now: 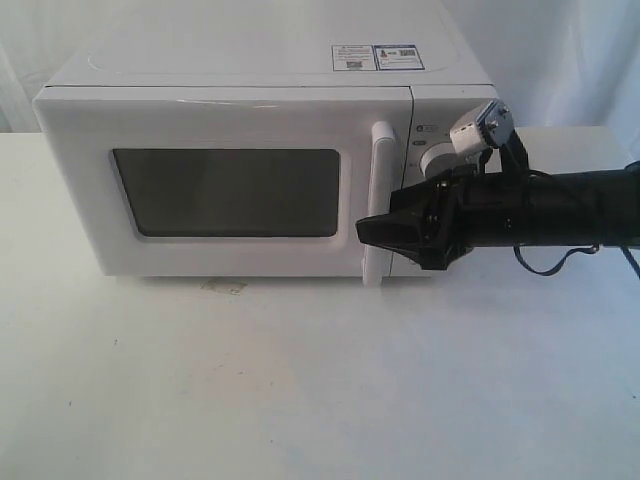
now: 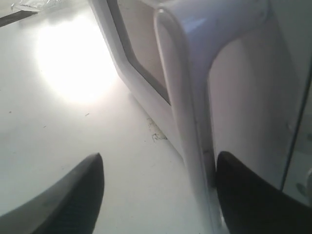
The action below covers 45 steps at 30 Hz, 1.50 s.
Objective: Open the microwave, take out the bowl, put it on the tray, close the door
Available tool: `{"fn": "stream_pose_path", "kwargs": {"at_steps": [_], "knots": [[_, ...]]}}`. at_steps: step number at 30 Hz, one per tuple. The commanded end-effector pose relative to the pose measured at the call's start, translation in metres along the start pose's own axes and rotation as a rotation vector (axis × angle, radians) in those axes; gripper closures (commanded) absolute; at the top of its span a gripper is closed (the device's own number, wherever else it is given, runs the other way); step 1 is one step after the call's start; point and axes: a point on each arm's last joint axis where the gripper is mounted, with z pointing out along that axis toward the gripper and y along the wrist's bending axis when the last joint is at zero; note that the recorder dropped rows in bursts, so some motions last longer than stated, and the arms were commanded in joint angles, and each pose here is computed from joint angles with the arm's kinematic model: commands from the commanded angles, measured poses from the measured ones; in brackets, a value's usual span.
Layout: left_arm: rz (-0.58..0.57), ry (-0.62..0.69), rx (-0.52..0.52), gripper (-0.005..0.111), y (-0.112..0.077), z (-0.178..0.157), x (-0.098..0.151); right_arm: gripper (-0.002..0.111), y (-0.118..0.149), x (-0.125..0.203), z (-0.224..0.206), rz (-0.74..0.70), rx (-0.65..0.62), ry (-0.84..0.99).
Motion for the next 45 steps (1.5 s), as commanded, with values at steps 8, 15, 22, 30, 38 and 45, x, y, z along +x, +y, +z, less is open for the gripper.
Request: {"fn": "stream_pose_path", "kwargs": {"at_steps": [8, 15, 22, 30, 38, 45], "knots": [[-0.001, -0.003, -0.001, 0.107, 0.000, 0.000, 0.001, 0.108, -0.002, -0.008, 0.011, -0.014, -0.044, -0.073], [-0.001, -0.003, -0.001, 0.107, 0.000, 0.000, 0.001, 0.108, 0.005, -0.009, 0.010, -0.038, -0.124, -0.077], [-0.001, -0.003, -0.001, 0.107, 0.000, 0.000, 0.001, 0.108, 0.012, -0.008, 0.009, -0.060, -0.199, -0.072], [-0.001, -0.003, -0.001, 0.107, 0.000, 0.000, 0.001, 0.108, 0.017, -0.003, 0.008, -0.065, -0.248, -0.056], [-0.001, -0.003, -0.001, 0.107, 0.000, 0.000, 0.001, 0.108, 0.022, -0.001, 0.006, -0.056, -0.249, -0.054], [-0.001, -0.003, -0.001, 0.107, 0.000, 0.000, 0.001, 0.108, 0.033, -0.001, 0.006, -0.062, -0.268, -0.048]]}}
